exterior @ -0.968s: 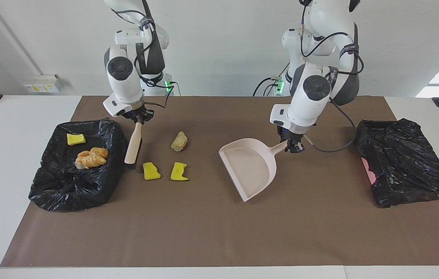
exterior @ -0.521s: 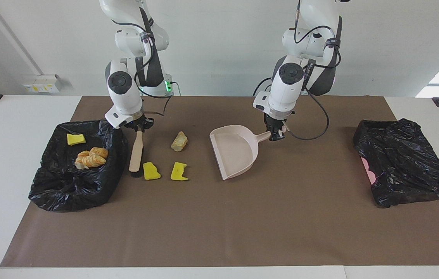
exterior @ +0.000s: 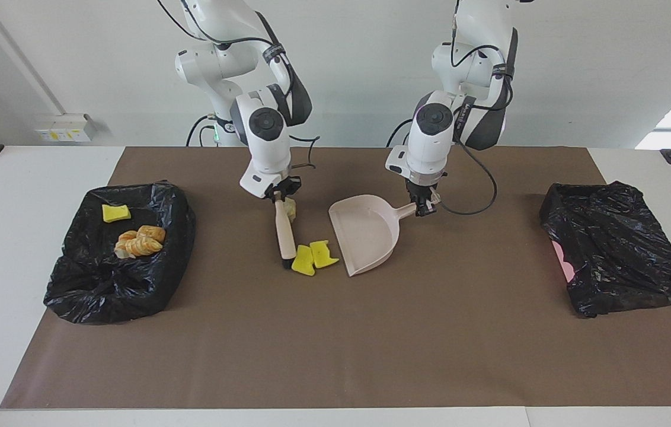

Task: Sweep and dump trash in bin
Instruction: 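Sweep the remaining sponges into the dustpan with the right gripper's brush, then sweep the tan chunk into the dustpan with the right gripper's brush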

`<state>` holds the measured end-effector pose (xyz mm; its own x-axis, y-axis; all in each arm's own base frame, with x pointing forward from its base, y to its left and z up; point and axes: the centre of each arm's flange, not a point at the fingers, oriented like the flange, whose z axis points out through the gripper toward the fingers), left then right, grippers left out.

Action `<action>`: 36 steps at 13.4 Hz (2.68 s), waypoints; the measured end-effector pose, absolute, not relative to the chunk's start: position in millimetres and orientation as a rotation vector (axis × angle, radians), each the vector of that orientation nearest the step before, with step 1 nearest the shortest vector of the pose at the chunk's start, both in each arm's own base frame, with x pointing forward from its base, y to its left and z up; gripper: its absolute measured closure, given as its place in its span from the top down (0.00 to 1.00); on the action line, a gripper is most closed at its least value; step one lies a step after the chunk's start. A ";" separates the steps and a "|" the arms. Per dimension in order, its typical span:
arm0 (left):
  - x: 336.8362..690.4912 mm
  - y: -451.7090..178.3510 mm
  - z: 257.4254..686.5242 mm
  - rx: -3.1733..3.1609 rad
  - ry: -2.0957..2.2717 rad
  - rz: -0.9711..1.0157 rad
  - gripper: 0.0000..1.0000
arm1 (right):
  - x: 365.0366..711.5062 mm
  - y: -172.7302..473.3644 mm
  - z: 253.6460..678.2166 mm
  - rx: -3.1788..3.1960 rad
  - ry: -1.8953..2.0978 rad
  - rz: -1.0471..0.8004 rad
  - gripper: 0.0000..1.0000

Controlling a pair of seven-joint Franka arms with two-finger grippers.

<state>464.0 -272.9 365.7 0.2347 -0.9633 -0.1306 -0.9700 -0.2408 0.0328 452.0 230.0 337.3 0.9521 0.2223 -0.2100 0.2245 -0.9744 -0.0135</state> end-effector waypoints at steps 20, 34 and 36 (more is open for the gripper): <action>462.6 -277.4 366.9 -2.352 1.965 0.166 0.32 | 341.6 223.0 395.8 2.913 -0.214 -0.712 0.25; 459.1 -273.4 359.5 -2.401 1.901 0.188 0.32 | 359.1 340.1 326.4 3.026 -0.122 -0.480 0.25; 458.1 -271.8 357.7 -2.415 1.884 0.195 0.32 | 374.2 359.5 331.8 3.074 0.014 -0.484 0.25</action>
<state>458.1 -271.8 357.7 0.2394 -0.9601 -0.1447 -0.9694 -0.2448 0.0205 374.2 359.5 331.8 0.9515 0.0043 -0.3076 0.0135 -0.9995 0.0276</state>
